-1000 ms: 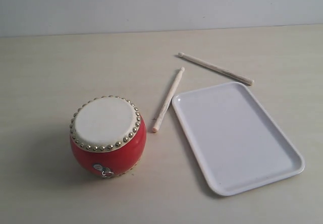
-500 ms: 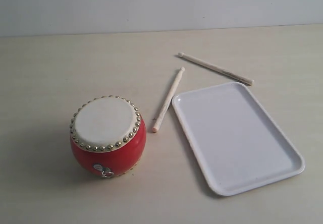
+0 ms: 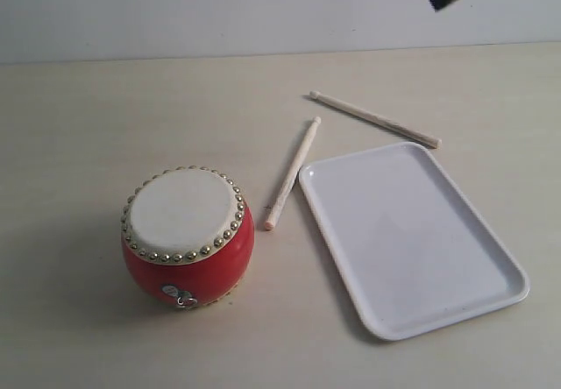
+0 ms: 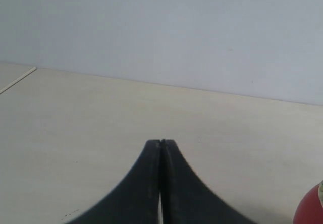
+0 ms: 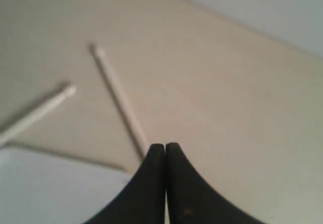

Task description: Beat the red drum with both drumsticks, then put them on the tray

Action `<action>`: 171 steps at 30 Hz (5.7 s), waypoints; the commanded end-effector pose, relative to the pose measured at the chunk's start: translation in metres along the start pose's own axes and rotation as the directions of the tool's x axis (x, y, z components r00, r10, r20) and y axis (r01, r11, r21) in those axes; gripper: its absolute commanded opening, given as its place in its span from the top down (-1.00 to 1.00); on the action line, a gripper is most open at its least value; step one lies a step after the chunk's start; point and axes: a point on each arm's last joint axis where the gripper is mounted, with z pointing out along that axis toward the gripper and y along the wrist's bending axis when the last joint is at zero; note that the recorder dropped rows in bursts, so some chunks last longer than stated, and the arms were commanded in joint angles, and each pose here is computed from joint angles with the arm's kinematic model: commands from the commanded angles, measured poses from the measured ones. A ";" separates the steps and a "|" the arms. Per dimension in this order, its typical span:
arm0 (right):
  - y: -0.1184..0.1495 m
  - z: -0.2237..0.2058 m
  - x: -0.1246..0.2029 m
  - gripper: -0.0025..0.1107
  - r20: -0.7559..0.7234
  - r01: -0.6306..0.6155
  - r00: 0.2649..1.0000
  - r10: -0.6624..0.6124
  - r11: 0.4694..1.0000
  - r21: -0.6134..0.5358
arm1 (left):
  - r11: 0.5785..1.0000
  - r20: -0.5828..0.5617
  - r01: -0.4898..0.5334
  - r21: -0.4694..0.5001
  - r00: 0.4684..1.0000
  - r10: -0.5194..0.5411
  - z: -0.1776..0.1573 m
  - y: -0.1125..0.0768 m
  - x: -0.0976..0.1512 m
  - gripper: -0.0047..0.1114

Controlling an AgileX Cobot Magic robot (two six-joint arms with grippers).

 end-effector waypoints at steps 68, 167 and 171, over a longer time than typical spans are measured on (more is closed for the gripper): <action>0.034 0.169 0.039 0.28 -0.287 0.388 0.872 -0.396 0.917 -0.089 | 1.000 0.004 0.003 0.008 1.000 -0.003 0.000 0.000 0.001 0.92; 0.091 -0.190 0.152 0.96 0.285 -0.255 0.933 0.220 0.962 0.093 | 0.966 -0.519 -0.084 0.244 0.830 0.204 0.156 -0.081 -0.197 0.92; 0.092 -0.190 0.150 0.96 0.299 -0.249 0.929 0.217 0.966 0.072 | 0.908 -0.698 -0.156 0.389 0.593 0.401 0.207 -0.120 -0.197 0.92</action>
